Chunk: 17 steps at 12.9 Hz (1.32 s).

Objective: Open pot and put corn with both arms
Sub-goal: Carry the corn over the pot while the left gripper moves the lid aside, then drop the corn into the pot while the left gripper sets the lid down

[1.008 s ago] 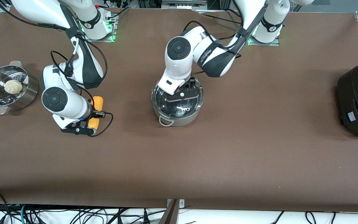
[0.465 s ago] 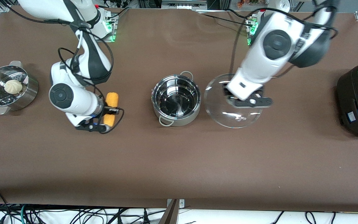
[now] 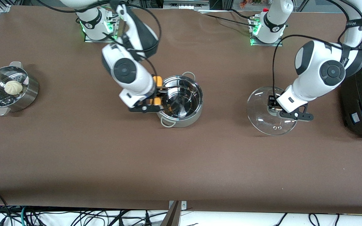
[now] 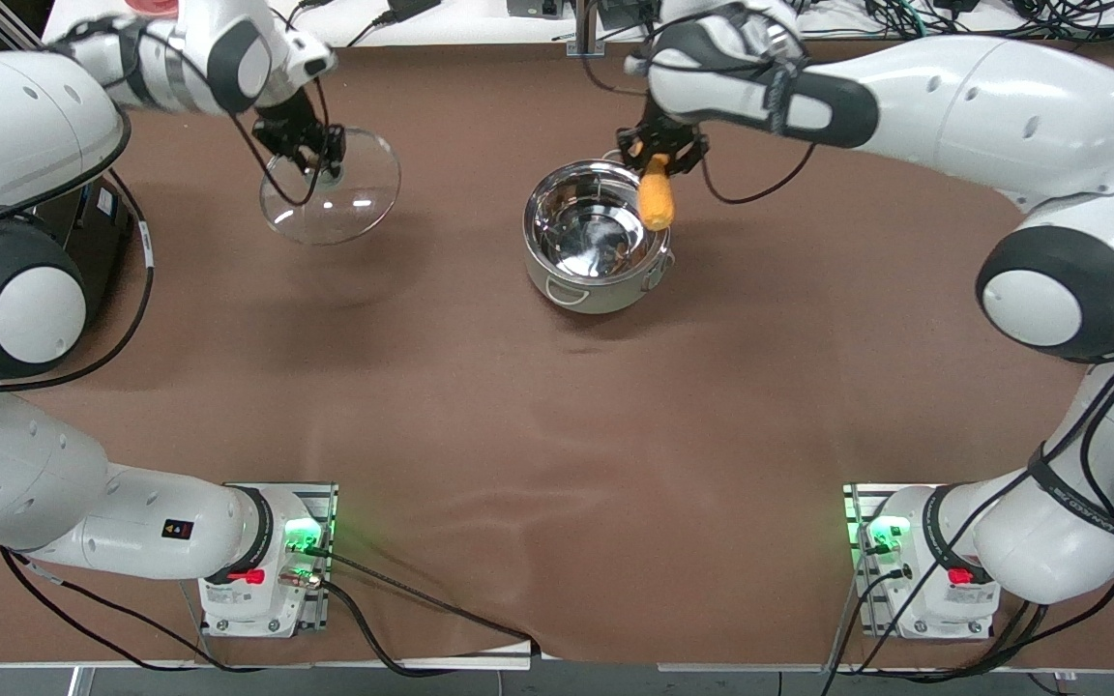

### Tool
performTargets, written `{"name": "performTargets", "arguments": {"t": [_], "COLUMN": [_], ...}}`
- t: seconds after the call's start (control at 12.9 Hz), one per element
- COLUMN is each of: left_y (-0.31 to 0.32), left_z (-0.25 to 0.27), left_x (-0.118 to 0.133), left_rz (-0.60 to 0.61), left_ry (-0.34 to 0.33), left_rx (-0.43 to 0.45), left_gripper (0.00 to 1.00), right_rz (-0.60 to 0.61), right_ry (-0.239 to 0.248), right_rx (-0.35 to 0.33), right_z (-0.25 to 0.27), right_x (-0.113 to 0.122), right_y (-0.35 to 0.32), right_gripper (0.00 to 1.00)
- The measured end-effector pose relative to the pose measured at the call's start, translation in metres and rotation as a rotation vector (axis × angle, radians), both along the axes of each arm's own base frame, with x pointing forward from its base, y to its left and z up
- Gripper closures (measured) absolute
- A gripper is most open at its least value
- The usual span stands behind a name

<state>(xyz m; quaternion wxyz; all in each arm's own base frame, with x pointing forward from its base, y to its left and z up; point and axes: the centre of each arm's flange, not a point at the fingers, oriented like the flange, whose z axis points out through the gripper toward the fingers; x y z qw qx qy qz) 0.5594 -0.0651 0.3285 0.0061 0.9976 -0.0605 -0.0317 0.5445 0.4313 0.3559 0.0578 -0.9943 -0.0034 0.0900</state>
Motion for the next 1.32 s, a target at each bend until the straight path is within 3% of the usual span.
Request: {"name": "performTargets", "arguments": {"t": [0.23,0.47,0.54,0.78,1.01,1.16,1.32], "left_y": [0.013,0.009,0.009,0.008,0.005,0.003,0.005], "left_z": [-0.076,-0.117,-0.116,-0.116,-0.069,0.001,0.097], "left_x": [-0.042,-0.054,-0.053,-0.053,-0.035,-0.019,-0.006], "left_rz": [-0.008,-0.017,-0.017,-0.019,-0.02,-0.02,-0.015], "left_ry": [0.008,0.041,0.04,0.04,-0.026,-0.036,-0.003], "left_rx": [0.003,0.007,0.007,0.007,-0.001,-0.005,-0.005], "left_gripper": [0.5,0.5,0.5,0.47,0.19,0.0,0.0], "right_rz": [0.013,-0.031,-0.04,-0.037,-0.042,-0.045,-0.043], "right_ry": [0.001,0.018,0.027,0.019,-0.018,-0.046,-0.066], "right_rx": [0.025,0.098,0.11,0.121,0.151,0.164,0.096], "right_z": [-0.049,-0.078,-0.084,-0.087,-0.064,-0.044,-0.012], "right_x": [-0.005,-0.004,-0.005,-0.007,0.004,0.011,0.025], "right_y": [0.03,0.044,0.048,0.055,0.059,0.058,0.029], "right_gripper": [0.68,0.68,0.62,0.31,0.0,0.0,0.0]}}
